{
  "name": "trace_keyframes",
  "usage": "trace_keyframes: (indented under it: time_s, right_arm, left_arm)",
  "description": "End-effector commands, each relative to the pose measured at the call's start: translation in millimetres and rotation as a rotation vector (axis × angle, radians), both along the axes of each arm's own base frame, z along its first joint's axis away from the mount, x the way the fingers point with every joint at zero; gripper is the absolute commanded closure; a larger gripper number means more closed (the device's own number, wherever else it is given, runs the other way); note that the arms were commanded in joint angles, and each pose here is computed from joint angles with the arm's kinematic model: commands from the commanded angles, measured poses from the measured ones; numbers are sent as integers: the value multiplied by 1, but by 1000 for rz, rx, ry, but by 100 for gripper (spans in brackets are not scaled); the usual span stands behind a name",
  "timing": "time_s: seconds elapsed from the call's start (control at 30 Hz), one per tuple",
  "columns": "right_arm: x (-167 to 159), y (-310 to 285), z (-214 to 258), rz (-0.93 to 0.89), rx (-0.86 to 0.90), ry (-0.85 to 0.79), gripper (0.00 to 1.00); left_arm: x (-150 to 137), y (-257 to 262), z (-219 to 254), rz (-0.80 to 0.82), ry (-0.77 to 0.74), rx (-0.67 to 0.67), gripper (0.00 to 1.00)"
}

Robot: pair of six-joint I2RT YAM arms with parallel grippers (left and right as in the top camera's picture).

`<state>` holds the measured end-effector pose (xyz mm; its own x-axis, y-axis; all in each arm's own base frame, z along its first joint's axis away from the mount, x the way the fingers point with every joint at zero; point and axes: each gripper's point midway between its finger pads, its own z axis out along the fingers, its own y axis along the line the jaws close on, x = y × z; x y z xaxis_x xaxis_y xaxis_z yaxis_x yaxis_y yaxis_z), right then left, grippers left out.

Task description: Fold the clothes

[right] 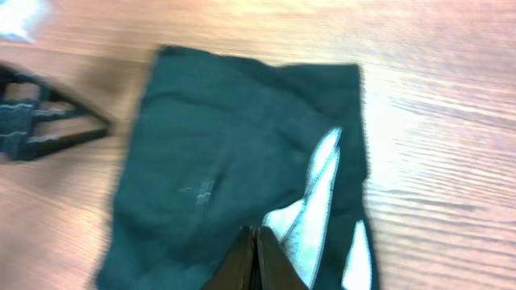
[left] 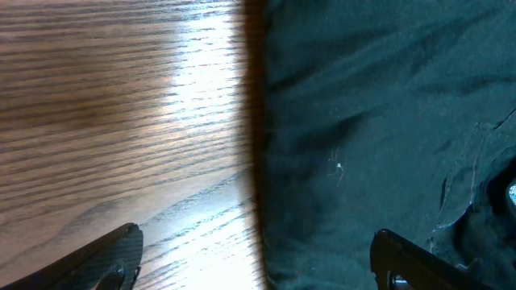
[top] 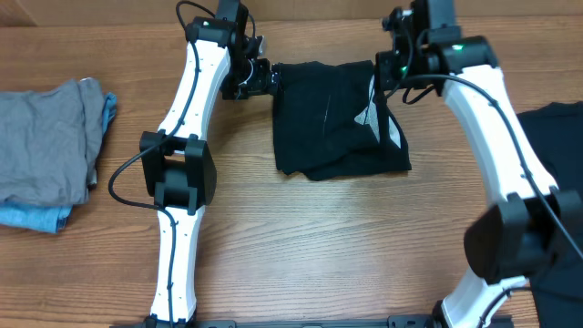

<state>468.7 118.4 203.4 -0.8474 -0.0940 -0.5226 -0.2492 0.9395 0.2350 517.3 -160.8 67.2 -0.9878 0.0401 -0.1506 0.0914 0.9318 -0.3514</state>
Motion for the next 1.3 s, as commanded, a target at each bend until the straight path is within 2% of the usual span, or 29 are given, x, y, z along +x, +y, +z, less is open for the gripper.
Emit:
trace_keyframes:
  time_s: [0.0, 0.17, 0.27, 0.47, 0.7, 0.97, 1.03, 1.1, 1.27]
  right_arm:
    - [-21, 15, -19, 50, 67, 111, 96]
    - [-49, 34, -78, 154, 159, 262, 96]
    - [-56, 33, -108, 173, 149, 273, 96]
    - [-100, 14, -158, 132, 84, 434, 96]
    - [-113, 12, -207, 125, 91, 397, 87]
    - [-113, 12, -215, 127, 93, 370, 81]
    - [-113, 12, -215, 127, 93, 370, 81]
    - [-113, 12, -215, 127, 93, 370, 81]
    - [-113, 12, -215, 127, 93, 371, 81]
  left_arm:
    - [-2, -2, 4, -14, -10, 6, 6]
    - [-1, -3, 4, -15, -11, 5, 0]
    - [-2, -3, 4, -15, -10, 6, 0]
    - [0, -3, 4, -15, -16, 4, 0]
    - [-1, -3, 4, -16, -14, 5, 0]
    - [-12, -9, -31, -30, 47, -2, 0]
    - [-17, -23, -38, -77, 59, -77, 0]
    - [-24, -44, -43, -143, 62, -214, 0]
    - [-38, -79, -59, -208, 66, -431, 0]
